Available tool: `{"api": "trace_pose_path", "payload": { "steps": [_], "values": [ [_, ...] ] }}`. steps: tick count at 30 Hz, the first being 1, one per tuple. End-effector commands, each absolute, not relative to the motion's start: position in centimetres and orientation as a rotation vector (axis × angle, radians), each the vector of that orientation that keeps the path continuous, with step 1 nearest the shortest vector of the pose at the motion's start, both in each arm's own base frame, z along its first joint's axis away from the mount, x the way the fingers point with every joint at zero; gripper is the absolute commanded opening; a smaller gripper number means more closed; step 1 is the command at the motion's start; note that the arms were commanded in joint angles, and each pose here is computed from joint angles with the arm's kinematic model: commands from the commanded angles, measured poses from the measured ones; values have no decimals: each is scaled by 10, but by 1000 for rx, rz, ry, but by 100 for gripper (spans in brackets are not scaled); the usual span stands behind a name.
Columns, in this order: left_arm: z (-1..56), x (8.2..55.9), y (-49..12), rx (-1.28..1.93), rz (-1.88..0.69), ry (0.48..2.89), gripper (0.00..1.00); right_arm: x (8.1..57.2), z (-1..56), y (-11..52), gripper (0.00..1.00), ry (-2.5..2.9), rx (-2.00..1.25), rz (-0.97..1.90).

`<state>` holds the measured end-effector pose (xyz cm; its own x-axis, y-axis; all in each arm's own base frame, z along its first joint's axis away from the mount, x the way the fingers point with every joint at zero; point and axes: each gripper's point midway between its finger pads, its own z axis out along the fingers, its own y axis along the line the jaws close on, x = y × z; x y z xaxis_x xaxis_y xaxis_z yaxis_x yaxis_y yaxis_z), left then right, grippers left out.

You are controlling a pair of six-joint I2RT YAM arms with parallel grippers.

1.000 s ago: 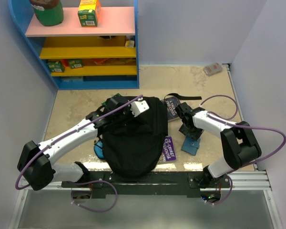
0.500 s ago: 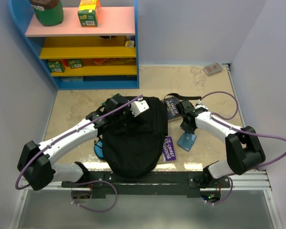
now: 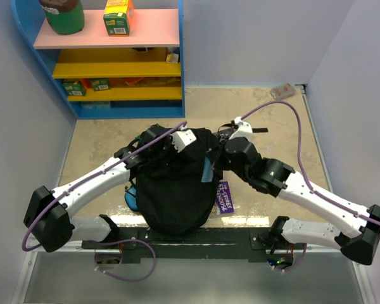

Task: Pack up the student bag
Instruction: Pick up the personal item from the center of the board, then place the personal item in the student bag.

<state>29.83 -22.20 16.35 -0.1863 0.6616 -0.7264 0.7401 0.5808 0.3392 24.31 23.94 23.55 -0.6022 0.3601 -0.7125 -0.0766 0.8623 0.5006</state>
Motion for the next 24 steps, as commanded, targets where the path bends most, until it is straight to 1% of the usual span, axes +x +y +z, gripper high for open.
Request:
{"api": "trace_pose_path", "payload": {
  "steps": [1,3,5,6,8,9,10,13,18,24],
  "values": [
    [181,312,-227,1014,-169,1906,0,221,263,286,0,1977,-3,810],
    [179,311,-227,962,-229,1926,0,214,271,301,0,1929,-36,878],
    [180,314,-223,923,-295,1941,0,207,265,311,0,1915,-75,939],
    [178,311,-225,920,-343,1952,0,207,282,320,0,1840,-69,1021],
    [179,313,-222,901,-363,1968,0,199,280,327,0,1802,-96,1108],
    [179,312,-222,905,-377,1972,0,198,298,332,0,1722,-87,1187],
    [180,311,-222,907,-381,1973,0,196,290,337,0,1720,-97,1209],
    [181,309,-224,912,-399,1970,0,191,299,353,0,1664,-142,1302],
    [183,308,-225,909,-410,1969,0,201,288,364,0,1636,-110,1307],
    [190,310,-222,901,-384,1947,0,216,230,369,0,1734,-73,1201]
  ]
}}
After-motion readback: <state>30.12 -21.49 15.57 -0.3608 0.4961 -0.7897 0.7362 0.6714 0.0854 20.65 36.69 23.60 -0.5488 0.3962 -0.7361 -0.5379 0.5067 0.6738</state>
